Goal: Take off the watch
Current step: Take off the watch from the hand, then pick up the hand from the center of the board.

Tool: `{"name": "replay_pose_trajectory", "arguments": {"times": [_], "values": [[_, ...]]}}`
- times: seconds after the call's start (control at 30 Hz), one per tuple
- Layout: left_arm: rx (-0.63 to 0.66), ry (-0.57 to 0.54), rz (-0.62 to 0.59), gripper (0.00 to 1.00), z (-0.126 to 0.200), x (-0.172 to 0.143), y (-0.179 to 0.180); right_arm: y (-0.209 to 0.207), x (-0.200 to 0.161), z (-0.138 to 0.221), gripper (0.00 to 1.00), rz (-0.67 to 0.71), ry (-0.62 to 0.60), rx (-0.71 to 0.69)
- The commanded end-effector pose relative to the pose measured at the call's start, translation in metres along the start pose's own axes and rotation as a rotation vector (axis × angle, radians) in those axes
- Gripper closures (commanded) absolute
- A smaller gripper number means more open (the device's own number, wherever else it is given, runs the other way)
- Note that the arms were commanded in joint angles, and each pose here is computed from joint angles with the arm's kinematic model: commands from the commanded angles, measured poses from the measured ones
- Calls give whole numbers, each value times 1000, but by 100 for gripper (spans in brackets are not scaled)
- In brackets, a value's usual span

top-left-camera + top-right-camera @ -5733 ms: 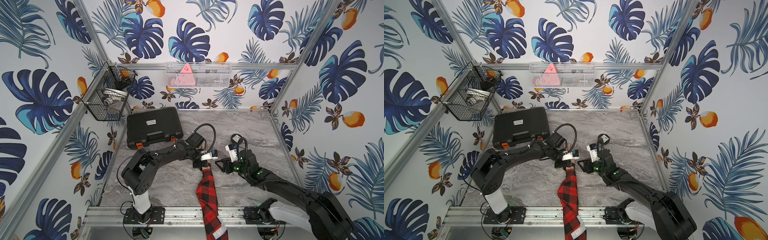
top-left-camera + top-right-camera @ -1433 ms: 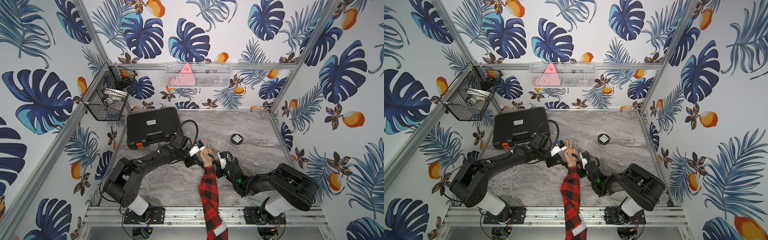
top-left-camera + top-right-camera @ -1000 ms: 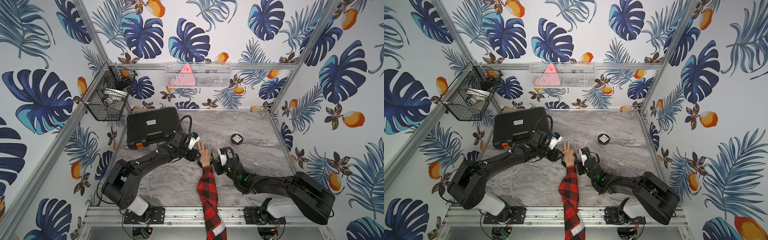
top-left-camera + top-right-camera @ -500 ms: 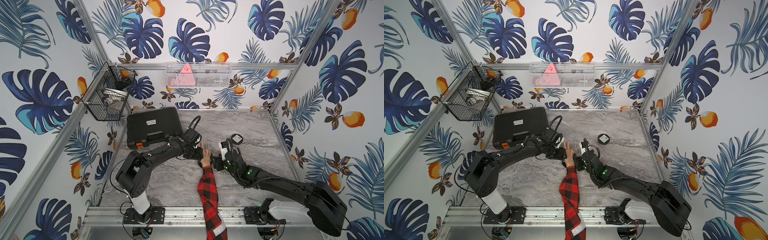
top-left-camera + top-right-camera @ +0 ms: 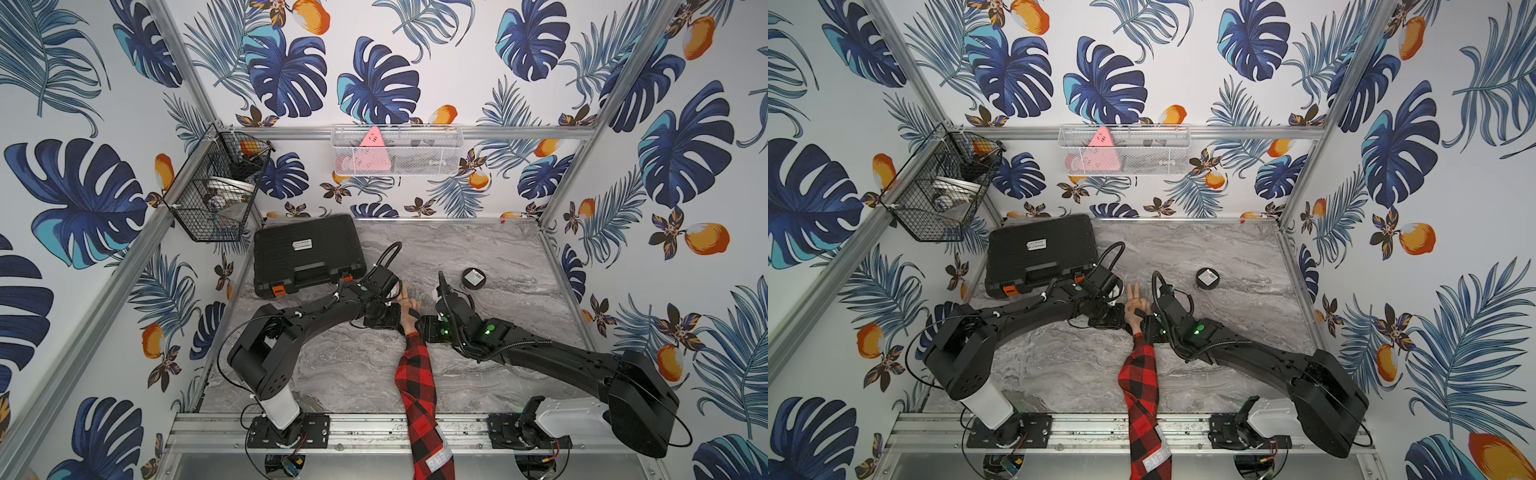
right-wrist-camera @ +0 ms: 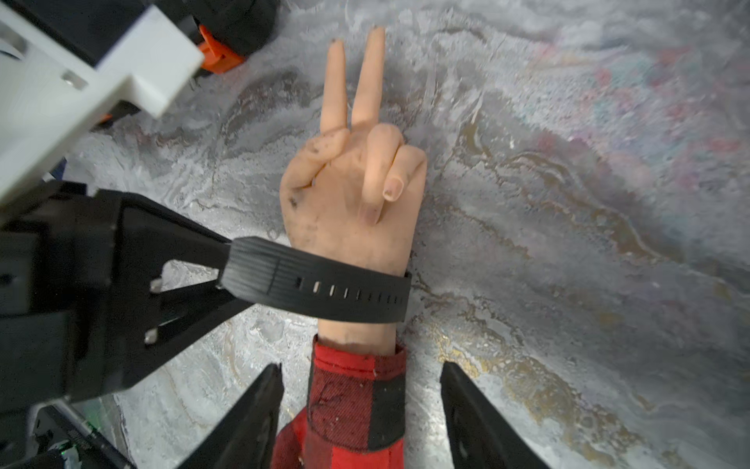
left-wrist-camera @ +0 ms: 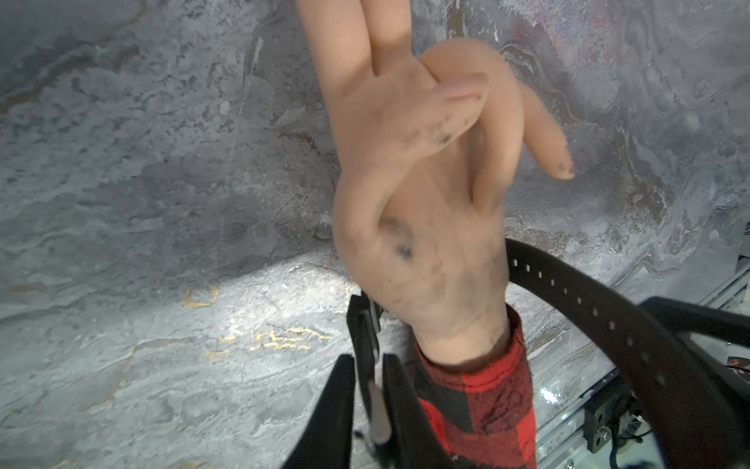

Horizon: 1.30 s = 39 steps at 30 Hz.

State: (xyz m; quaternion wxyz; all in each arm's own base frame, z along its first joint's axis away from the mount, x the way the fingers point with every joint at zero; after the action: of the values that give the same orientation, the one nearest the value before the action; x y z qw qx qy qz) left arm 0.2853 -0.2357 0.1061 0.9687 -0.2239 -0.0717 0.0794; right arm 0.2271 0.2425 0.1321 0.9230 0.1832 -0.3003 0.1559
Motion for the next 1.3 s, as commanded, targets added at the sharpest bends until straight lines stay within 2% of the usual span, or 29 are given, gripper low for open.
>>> {"name": "replay_pose_trajectory", "arguments": {"times": [0.0,0.07,0.23,0.57,0.7,0.87,0.97,1.07,1.27], "values": [[-66,-9,-7,94,2,2,-9,6,-11,-7,31,-36,95,14],[-106,-7,-10,100,2,0,-13,9,-13,-14,26,-31,121,12],[-166,2,-5,100,2,-3,-18,14,-18,-31,23,-40,166,5],[-195,-8,-19,100,8,-7,-19,14,-34,-60,29,-62,247,-7],[-199,-5,-17,100,7,-8,-18,14,-33,-59,37,-61,243,-8],[-159,-21,-34,100,9,-6,-14,12,-31,-53,60,-65,221,-16],[-115,-38,-48,100,12,1,-6,8,-26,-47,68,-48,205,-46],[-75,-69,-25,100,19,13,9,4,-21,-41,73,-43,184,-73],[-13,-117,31,100,38,37,45,-5,-17,-33,75,-57,147,-95]]}}
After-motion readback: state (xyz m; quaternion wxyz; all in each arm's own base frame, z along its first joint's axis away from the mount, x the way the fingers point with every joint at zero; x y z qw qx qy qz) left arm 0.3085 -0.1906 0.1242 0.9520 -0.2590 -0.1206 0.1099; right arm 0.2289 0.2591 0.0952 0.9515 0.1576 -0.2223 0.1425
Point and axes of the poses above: each gripper's point midway between its finger pads, its own z axis back along the fingers, its own y axis along the line the jaws close on, x = y × z, the point moved 4 cm from there along z, back along the fingers, and after that the axes turned 14 degrees about z, right-handed, at the moved point
